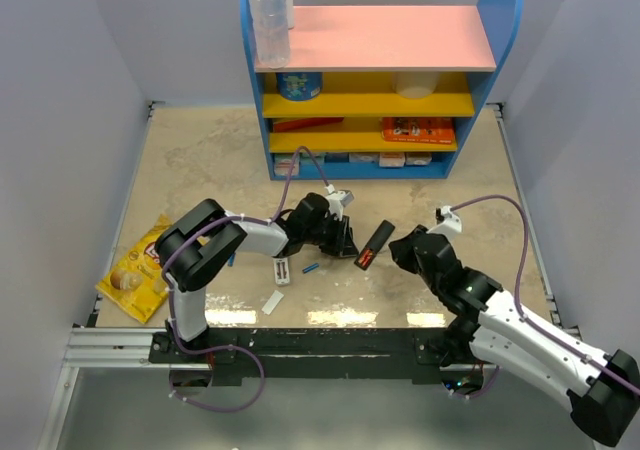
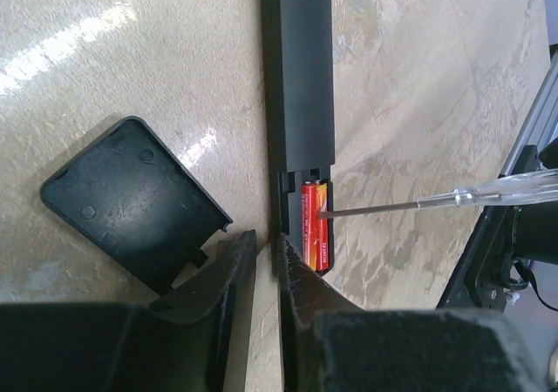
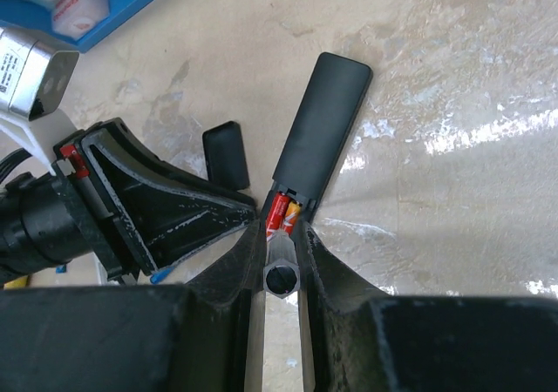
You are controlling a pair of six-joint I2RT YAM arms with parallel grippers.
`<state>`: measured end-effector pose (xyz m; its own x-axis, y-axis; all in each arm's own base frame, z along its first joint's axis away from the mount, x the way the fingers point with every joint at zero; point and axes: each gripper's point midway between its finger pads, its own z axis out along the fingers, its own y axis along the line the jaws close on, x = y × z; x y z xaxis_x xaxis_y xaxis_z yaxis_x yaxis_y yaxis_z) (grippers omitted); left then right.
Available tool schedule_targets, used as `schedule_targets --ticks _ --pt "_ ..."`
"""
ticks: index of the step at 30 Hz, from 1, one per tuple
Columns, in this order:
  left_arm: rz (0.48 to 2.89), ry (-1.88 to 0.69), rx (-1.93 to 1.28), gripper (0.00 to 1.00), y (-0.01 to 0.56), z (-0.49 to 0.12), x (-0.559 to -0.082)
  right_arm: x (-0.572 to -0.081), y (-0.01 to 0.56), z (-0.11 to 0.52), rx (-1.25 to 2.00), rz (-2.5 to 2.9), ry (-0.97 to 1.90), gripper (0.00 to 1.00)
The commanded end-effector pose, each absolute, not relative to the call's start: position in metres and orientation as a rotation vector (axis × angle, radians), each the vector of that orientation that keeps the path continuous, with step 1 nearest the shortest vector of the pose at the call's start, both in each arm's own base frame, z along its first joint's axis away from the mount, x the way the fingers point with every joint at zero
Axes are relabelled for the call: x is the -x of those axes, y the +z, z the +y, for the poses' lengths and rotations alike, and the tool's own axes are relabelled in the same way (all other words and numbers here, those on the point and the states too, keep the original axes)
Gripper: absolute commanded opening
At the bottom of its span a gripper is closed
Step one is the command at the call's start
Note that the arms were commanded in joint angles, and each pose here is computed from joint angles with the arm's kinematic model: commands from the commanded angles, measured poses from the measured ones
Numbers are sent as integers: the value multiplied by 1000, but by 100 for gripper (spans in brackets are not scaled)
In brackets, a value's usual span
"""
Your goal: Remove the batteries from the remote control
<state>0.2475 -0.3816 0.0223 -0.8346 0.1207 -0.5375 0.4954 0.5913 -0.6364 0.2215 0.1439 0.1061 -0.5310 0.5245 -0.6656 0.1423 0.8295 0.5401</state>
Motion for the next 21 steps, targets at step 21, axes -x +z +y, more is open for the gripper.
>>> schedule_targets --ticks 21 --pt "2362 -1168 -523 13 18 -389 -248 -208 108 141 -463 2044 642 0"
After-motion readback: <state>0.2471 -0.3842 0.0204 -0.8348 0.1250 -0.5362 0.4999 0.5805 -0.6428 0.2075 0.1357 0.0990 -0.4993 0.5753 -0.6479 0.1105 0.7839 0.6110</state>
